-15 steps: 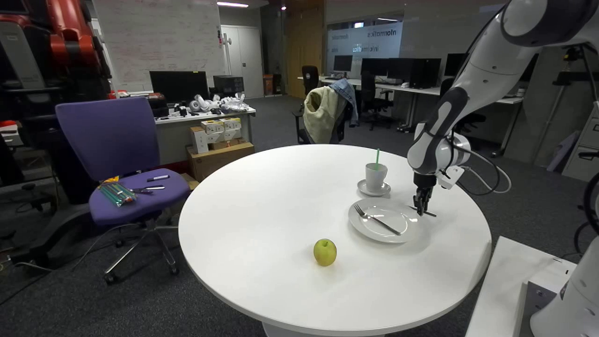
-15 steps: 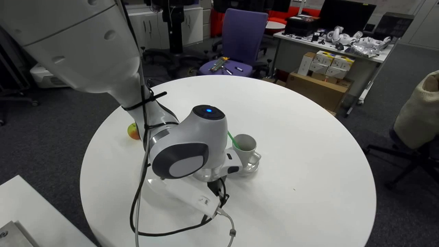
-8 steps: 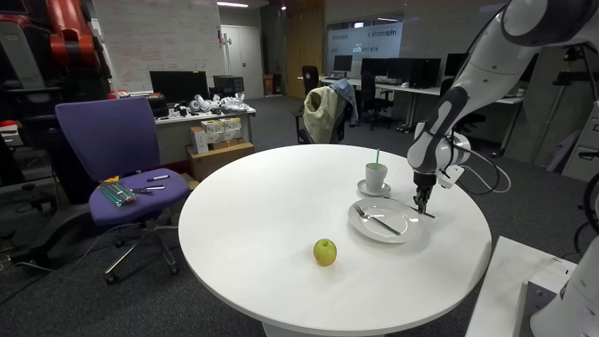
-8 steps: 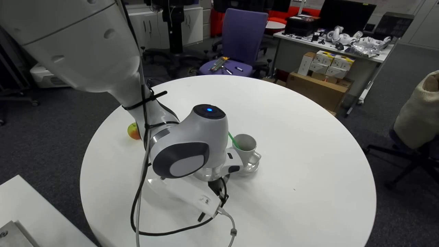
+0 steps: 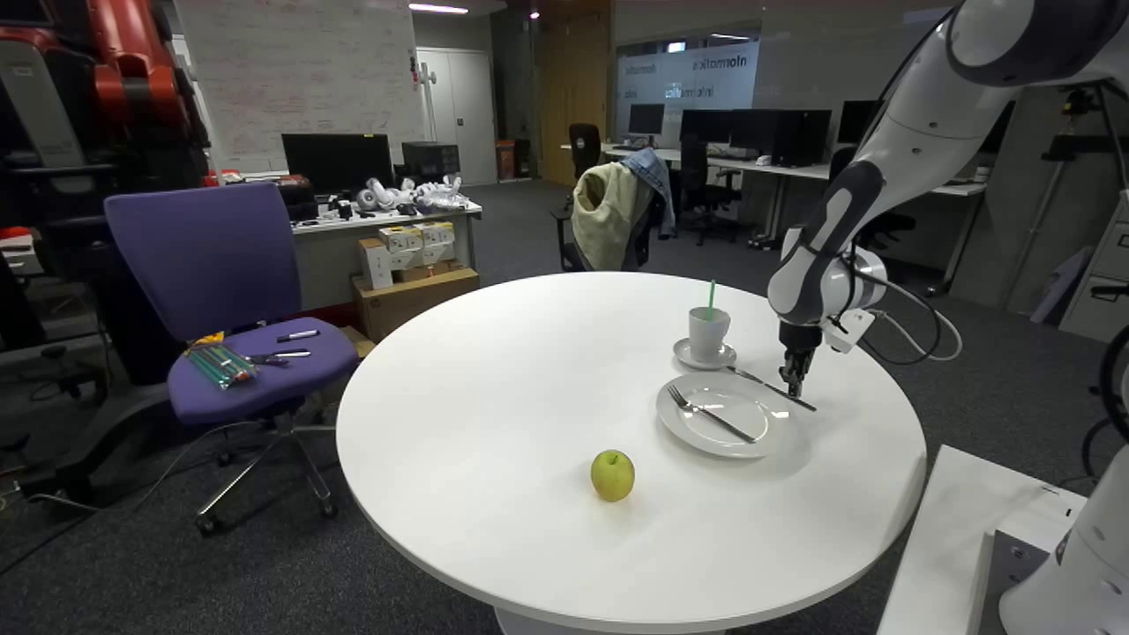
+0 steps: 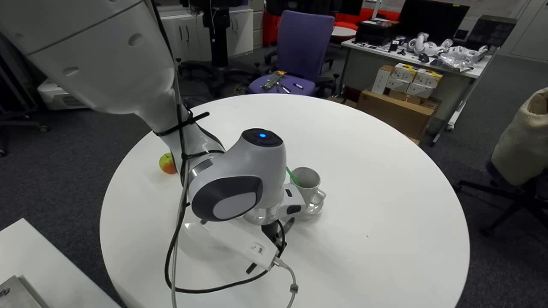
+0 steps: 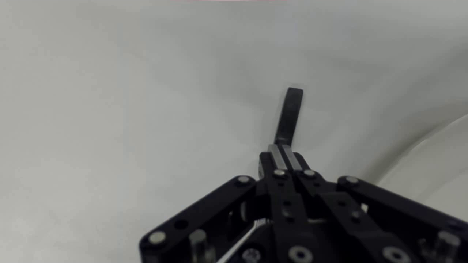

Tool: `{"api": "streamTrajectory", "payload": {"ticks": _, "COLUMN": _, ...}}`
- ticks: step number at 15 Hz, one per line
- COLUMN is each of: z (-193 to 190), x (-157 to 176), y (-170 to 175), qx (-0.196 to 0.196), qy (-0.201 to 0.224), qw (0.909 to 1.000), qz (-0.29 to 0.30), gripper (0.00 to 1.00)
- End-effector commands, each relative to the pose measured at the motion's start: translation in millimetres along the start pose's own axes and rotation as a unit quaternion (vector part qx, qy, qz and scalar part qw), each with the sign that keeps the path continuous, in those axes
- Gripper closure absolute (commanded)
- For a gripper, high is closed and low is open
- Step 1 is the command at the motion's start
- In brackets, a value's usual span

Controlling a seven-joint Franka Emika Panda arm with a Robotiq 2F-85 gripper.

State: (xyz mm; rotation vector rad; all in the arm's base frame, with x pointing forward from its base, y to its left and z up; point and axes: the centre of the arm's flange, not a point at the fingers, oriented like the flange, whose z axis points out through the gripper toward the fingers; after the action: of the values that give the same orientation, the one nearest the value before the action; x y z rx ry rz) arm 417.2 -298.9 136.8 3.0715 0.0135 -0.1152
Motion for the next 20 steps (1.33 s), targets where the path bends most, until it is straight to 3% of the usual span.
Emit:
{"api": "streamTrajectory", "payload": {"ticks": 1, "z": -13.2, "x": -9.3, "y": 1.4, "qx": 0.004, "qy": 0.015, "qw": 0.9999, "qz": -0.008, "gripper": 0.74}}
{"api": "streamTrajectory", "payload": {"ticks": 3, "z": -11.9, "x": -9.0, "y": 1.6, "qx": 0.003, "qy": 0.013, "qw": 0.9999, "qz": -0.007, "gripper": 0.66}}
{"api": "streamTrajectory", "payload": {"ticks": 10, "z": -8.2, "x": -5.7, "y": 4.1, "qx": 0.022, "qy": 0.020, "qw": 0.9994, "qz": -0.015, "gripper": 0.13}}
{"api": "streamTrajectory", "payload": {"ticks": 11, "z": -8.0, "x": -5.5, "y": 3.8, "qx": 0.026, "qy": 0.023, "qw": 0.9993, "qz": -0.016, "gripper": 0.44}}
{"api": "streamTrajectory", "payload": {"ticks": 12, "z": -7.6, "x": -5.4, "y": 3.6, "qx": 0.029, "qy": 0.025, "qw": 0.9991, "qz": -0.017, "gripper": 0.52}}
{"api": "streamTrajectory", "payload": {"ticks": 14, "z": -7.0, "x": -5.1, "y": 4.0, "qx": 0.035, "qy": 0.028, "qw": 0.9989, "qz": -0.017, "gripper": 0.58}}
{"api": "streamTrajectory", "payload": {"ticks": 18, "z": -6.3, "x": -4.5, "y": 3.3, "qx": 0.040, "qy": 0.031, "qw": 0.9986, "qz": -0.017, "gripper": 0.90}}
{"api": "streamTrajectory", "payload": {"ticks": 20, "z": -6.8, "x": -4.2, "y": 3.4, "qx": 0.041, "qy": 0.033, "qw": 0.9985, "qz": -0.016, "gripper": 1.00}}
